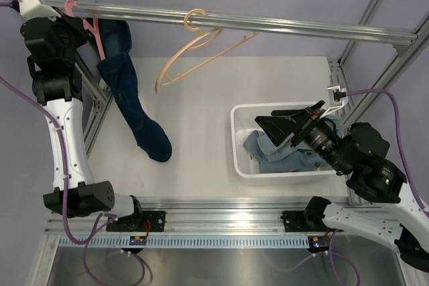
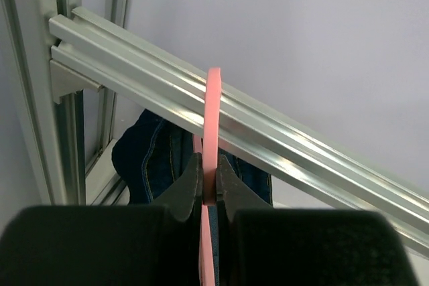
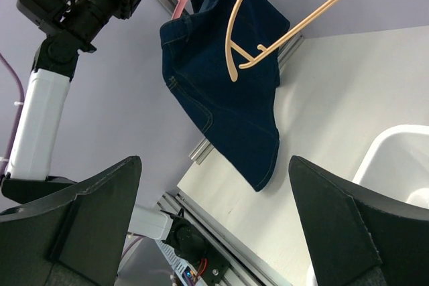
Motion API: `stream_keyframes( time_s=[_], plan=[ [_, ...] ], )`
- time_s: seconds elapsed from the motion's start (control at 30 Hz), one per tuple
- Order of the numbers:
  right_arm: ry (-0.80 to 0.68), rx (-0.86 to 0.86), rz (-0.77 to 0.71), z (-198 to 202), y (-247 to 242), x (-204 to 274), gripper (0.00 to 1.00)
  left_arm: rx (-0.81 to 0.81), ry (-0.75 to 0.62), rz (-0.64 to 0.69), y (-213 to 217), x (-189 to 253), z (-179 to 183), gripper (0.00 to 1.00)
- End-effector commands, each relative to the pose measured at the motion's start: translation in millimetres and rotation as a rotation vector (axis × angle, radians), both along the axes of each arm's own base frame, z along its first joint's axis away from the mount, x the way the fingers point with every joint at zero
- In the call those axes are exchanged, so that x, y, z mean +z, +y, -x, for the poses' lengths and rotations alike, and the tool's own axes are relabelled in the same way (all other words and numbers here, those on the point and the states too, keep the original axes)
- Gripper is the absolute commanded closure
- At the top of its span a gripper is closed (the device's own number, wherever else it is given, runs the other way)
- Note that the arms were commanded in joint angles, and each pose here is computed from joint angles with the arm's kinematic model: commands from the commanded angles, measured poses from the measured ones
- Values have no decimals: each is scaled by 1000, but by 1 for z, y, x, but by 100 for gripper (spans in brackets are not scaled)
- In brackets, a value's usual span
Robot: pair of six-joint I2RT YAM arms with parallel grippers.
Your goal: Remove the skirt from the hanger
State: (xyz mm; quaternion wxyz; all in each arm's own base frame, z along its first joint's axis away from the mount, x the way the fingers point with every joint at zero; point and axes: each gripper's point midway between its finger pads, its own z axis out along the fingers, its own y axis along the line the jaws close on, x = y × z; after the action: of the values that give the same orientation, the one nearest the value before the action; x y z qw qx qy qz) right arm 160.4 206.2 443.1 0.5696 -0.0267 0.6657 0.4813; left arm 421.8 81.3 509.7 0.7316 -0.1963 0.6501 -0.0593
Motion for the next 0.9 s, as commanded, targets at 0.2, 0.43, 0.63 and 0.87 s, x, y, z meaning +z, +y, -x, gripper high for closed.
stream_keyframes(
  time_s=[0.2,0.43,0.63,0.87],
  plan=[
    [-19,1,-27,7,-9,18,1,-53,-219,-31,-30,79,86,100],
    [-11,10,-14,9,-10,16,1,-84,-227,-6,-44,75,121,100],
    [37,61,73,8,9,7,1,-104,-222,6,-65,47,191,100],
    [130,224,148,25,36,1,1,-86,-189,1,-80,27,271,100]
  ],
)
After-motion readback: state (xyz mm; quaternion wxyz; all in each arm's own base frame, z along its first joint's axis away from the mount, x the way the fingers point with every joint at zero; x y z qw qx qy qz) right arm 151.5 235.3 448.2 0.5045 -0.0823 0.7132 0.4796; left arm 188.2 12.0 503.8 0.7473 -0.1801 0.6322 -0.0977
